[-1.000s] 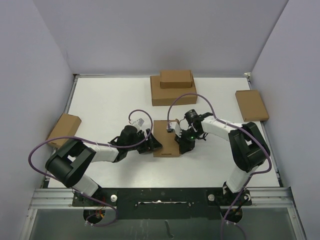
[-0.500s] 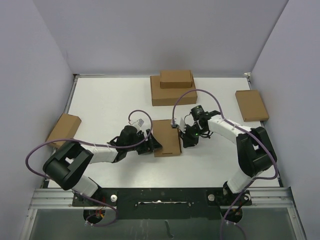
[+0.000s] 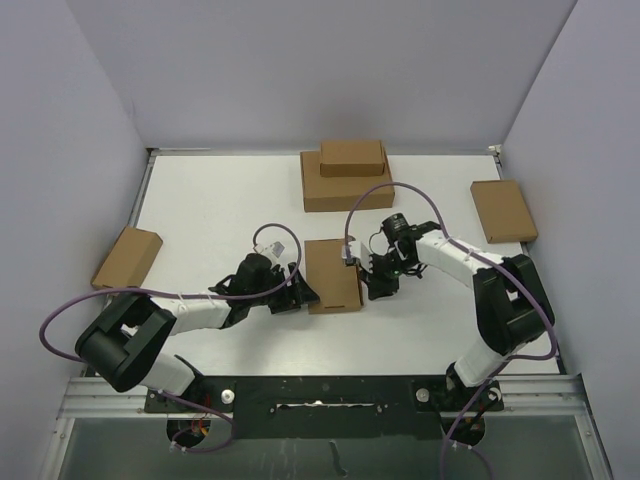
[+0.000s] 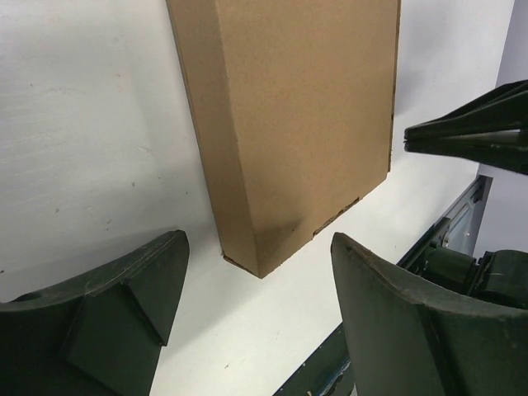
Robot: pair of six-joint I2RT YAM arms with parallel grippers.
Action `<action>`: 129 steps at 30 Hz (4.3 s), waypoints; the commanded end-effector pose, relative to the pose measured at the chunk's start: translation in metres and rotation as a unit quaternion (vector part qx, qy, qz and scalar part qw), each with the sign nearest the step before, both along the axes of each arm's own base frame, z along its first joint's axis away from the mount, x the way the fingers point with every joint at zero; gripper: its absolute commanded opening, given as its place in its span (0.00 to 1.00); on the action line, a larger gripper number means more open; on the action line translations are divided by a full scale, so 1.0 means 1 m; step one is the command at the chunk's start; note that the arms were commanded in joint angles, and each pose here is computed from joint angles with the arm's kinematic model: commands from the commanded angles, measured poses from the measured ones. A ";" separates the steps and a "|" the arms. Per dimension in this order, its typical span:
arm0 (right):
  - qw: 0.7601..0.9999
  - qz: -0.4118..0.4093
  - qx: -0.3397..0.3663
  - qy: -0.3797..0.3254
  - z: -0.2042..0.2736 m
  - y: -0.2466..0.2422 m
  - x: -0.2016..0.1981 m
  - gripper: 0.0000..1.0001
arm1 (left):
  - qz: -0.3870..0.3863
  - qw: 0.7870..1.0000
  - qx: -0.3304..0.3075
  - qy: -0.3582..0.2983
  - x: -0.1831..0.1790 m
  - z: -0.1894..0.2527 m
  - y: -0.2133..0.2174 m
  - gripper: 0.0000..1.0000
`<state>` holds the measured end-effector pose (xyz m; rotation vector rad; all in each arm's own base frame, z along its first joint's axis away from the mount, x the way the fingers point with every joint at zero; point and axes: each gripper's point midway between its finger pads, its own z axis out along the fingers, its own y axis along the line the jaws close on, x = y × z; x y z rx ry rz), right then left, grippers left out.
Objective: Fold the paper box
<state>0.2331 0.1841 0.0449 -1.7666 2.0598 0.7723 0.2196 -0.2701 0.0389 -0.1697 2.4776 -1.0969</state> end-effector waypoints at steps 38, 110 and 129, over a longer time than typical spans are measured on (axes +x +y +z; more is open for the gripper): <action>0.967 -0.124 0.185 -0.122 0.128 -0.002 0.072 0.31 | 0.023 0.992 -0.031 -0.117 0.070 0.066 0.029 0.71; 0.995 0.073 0.071 0.021 0.017 0.026 -0.026 0.13 | -0.048 0.997 0.037 -0.036 0.073 0.031 0.048 0.53; 0.959 0.221 0.124 -0.131 0.046 0.037 -0.051 0.38 | 0.183 0.979 -0.086 -0.023 0.008 0.079 0.061 0.76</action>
